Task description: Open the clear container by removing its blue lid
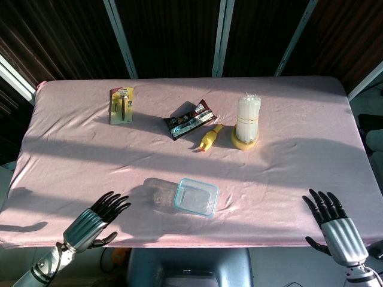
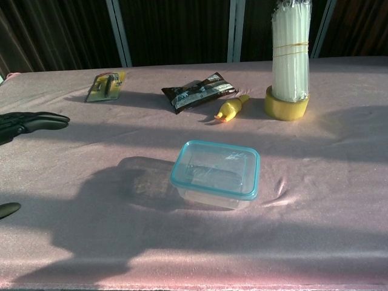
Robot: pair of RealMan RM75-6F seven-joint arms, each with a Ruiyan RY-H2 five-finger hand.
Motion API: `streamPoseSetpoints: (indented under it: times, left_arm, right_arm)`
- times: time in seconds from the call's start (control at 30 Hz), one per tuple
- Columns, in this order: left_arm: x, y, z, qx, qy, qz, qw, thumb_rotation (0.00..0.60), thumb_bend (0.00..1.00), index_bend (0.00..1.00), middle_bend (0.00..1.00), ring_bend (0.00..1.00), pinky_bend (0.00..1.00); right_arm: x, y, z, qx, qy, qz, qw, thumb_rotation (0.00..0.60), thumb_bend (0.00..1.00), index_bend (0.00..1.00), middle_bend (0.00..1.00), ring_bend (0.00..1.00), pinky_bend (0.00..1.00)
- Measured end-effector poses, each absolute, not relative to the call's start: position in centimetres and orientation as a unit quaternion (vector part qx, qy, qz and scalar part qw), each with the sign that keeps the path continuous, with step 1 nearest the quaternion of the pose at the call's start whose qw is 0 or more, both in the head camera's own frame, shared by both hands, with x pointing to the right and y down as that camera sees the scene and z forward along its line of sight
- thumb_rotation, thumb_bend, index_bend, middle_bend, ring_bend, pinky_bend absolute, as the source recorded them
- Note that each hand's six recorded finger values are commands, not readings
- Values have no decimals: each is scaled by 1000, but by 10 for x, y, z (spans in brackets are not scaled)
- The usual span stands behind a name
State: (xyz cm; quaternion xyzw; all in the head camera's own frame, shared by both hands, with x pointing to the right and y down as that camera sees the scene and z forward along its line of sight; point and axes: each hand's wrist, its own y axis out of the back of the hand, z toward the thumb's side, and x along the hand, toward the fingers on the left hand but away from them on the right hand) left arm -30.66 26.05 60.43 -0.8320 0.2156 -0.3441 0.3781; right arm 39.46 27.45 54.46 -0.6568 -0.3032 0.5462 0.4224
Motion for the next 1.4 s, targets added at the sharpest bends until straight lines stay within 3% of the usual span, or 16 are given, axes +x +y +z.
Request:
streamPoseSetpoints:
  times: [0.33,0.63,1.4]
  left_arm:
    - [-200,239,645,-881,174,-284,337,600,284,0,0,0,0]
    - [-140,232,678,-884,144,-285,342,600,281,0,0,0,0]
    - [-104,202,713,-881,133,-330,313,600,272,0,0,0,0]
  right_arm:
    - [393,274,551,-666,-291,550,412,600,213,0,0,0,0]
    - [394,273,551,-672,-290,549,403,600,212,0,0,0,0]
    - [403,271,546,-673,-296,553,391,600,213,0,0,0,0]
